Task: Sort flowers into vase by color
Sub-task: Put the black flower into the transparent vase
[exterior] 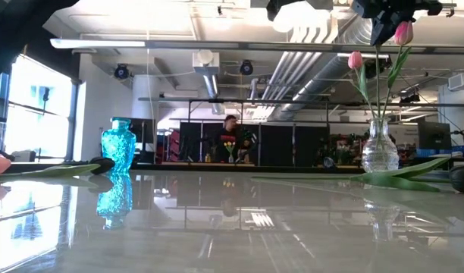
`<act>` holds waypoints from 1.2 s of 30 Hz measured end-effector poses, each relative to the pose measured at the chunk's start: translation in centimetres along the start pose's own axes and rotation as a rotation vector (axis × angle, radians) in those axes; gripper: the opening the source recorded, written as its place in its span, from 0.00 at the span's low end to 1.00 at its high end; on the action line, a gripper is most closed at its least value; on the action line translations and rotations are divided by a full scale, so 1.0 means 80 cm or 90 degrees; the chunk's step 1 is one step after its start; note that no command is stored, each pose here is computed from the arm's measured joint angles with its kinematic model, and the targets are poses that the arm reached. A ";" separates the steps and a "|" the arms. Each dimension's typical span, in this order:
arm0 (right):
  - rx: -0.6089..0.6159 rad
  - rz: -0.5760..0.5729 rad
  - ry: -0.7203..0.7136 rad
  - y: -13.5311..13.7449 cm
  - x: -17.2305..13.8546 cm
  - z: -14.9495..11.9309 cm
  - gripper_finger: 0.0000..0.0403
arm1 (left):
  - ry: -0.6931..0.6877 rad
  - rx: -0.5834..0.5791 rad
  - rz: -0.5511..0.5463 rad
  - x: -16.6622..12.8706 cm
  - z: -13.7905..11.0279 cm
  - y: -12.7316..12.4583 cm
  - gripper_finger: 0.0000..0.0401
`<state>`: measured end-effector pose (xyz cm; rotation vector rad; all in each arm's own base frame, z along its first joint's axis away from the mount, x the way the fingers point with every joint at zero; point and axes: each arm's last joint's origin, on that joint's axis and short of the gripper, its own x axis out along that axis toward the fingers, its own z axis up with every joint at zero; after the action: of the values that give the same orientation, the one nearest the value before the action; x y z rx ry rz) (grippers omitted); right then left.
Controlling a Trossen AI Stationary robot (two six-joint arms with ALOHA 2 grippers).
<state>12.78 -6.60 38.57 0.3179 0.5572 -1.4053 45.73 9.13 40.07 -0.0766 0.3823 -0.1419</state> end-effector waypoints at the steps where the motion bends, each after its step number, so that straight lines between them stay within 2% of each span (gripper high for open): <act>1: 0.001 -0.002 0.007 0.002 0.001 -0.001 0.18 | 0.000 0.000 0.000 0.000 0.000 0.000 0.18; 10: -0.018 -0.009 0.066 0.013 0.010 -0.008 0.20 | 0.005 -0.002 0.000 0.000 -0.001 0.000 0.18; 14: -0.021 -0.006 0.074 0.012 0.010 -0.009 0.29 | 0.015 -0.006 -0.001 0.000 -0.003 0.000 0.18; 20: -0.012 0.009 0.079 0.003 0.004 -0.010 0.49 | 0.020 -0.007 -0.001 0.000 -0.004 0.000 0.18; 27: 0.044 0.054 0.069 -0.024 -0.014 -0.008 0.66 | 0.039 0.000 -0.002 0.000 -0.008 0.000 0.18; 32: 0.098 0.101 0.028 -0.050 -0.036 0.003 0.69 | 0.069 0.006 0.017 0.010 -0.024 0.002 0.18; 36: 0.123 0.171 -0.007 -0.063 -0.052 0.015 0.69 | 0.083 0.010 0.014 0.021 -0.038 0.003 0.17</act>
<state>7.80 -4.55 42.42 0.5206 0.3541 -1.2005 46.14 8.95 36.62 -0.0473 0.5121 -0.1279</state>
